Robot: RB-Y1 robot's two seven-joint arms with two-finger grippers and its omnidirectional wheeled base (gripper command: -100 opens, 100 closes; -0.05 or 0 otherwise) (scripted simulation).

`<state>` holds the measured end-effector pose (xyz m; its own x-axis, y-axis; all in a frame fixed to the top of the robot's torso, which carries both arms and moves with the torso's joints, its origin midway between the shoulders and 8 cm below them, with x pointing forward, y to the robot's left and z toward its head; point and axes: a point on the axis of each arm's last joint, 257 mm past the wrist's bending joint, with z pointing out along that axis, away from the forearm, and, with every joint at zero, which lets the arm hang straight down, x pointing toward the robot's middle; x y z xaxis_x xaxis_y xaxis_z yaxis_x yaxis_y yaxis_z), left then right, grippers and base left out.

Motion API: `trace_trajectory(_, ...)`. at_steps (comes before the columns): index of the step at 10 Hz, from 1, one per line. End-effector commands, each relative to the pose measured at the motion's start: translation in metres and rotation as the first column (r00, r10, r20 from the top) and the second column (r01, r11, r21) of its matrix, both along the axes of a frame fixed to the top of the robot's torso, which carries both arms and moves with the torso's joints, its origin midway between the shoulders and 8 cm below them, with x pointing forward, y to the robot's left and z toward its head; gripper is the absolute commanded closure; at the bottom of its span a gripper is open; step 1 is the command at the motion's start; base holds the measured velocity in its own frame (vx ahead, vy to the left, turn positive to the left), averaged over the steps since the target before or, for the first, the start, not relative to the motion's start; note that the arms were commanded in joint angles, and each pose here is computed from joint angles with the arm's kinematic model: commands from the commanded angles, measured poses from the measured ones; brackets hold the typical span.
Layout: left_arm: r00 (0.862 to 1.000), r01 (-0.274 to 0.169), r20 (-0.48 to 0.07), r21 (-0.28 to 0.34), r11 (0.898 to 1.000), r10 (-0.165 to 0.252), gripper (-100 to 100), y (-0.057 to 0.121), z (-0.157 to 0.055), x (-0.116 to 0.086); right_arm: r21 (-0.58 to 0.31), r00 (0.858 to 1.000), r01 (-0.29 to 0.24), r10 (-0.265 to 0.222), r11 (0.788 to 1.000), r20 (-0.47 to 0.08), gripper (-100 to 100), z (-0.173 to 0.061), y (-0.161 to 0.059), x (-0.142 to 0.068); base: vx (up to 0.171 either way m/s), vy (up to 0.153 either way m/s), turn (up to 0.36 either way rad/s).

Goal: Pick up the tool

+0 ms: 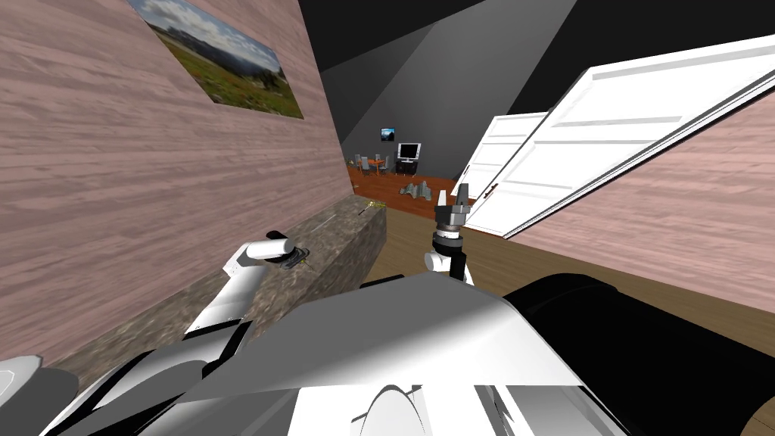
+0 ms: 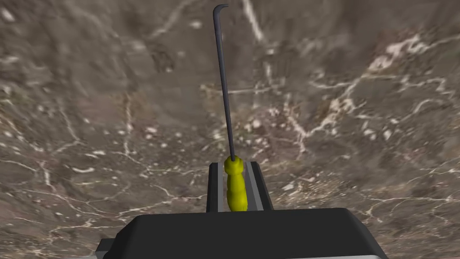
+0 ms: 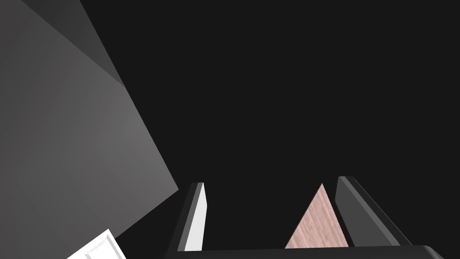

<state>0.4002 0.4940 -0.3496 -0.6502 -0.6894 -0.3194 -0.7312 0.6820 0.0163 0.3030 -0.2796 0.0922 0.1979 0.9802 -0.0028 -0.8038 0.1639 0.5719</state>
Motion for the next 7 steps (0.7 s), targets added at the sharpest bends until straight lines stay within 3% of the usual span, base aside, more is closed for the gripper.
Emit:
trace_trajectory(1,1.000,0.000,0.000,0.000,1.000,0.000,100,0.000,0.000,0.000,0.000,1.000,0.000,0.000,1.000,0.000,0,0.000,0.000,0.000,0.000,0.000,0.000)
trace_trajectory(2,1.000,0.000,0.000,0.000,1.000,0.000,100,0.000,0.000,0.000,0.000,1.000,0.000,0.000,1.000,0.000,0,0.000,0.000,0.000,0.000,0.000,0.000)
trace_trajectory(3,1.000,0.000,0.000,0.000,1.000,0.000,0,0.000,0.000,0.000,0.000,1.000,0.000,0.000,1.000,0.000,0,0.000,0.000,0.000,0.000,0.000,0.000)
trace_trajectory(4,1.000,0.008,-0.001,-0.001,1.000,-0.008,100,0.000,0.011,0.002,0.000,1.000,0.000,0.000,1.000,0.000,0,0.000,0.000,0.000,-0.006,-0.027,0.062)
trace_trajectory(6,1.000,0.008,0.002,-0.001,1.000,-0.008,100,0.001,0.011,0.002,0.000,1.000,0.000,0.000,1.000,0.000,0,0.000,0.000,0.000,-0.001,-0.034,0.038)
trace_trajectory(7,1.000,0.009,0.000,-0.001,1.000,-0.009,0,0.002,0.012,0.002,0.000,1.000,0.000,0.000,1.000,0.000,0,0.000,0.000,0.000,0.000,0.000,0.000)
